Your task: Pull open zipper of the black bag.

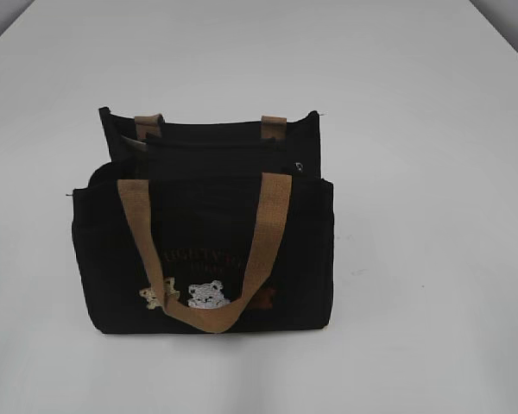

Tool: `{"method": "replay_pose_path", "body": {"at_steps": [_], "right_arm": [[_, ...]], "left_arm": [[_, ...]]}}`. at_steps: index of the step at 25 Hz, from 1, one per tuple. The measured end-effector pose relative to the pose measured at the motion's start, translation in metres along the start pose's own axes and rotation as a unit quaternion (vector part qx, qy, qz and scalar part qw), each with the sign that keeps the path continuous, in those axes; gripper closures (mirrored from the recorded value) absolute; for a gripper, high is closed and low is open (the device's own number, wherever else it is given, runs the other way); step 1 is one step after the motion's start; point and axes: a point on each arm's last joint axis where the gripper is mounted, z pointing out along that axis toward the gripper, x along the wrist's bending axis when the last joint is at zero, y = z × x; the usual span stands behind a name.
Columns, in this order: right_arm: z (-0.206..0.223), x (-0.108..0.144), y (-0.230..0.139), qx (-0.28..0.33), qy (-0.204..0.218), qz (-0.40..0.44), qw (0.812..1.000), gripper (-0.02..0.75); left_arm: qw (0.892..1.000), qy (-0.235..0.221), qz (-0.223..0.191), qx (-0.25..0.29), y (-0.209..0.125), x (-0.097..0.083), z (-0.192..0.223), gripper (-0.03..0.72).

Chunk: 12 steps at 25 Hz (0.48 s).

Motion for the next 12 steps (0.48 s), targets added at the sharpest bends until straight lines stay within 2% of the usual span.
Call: {"method": "replay_pose_path", "body": {"at_steps": [12], "right_arm": [[0.0, 0.0, 0.0, 0.0, 0.0, 0.001, 1.0, 0.379]], "left_arm": [[1.0, 0.002, 0.001, 0.0, 0.0, 0.0004, 0.0002, 0.293]]}}
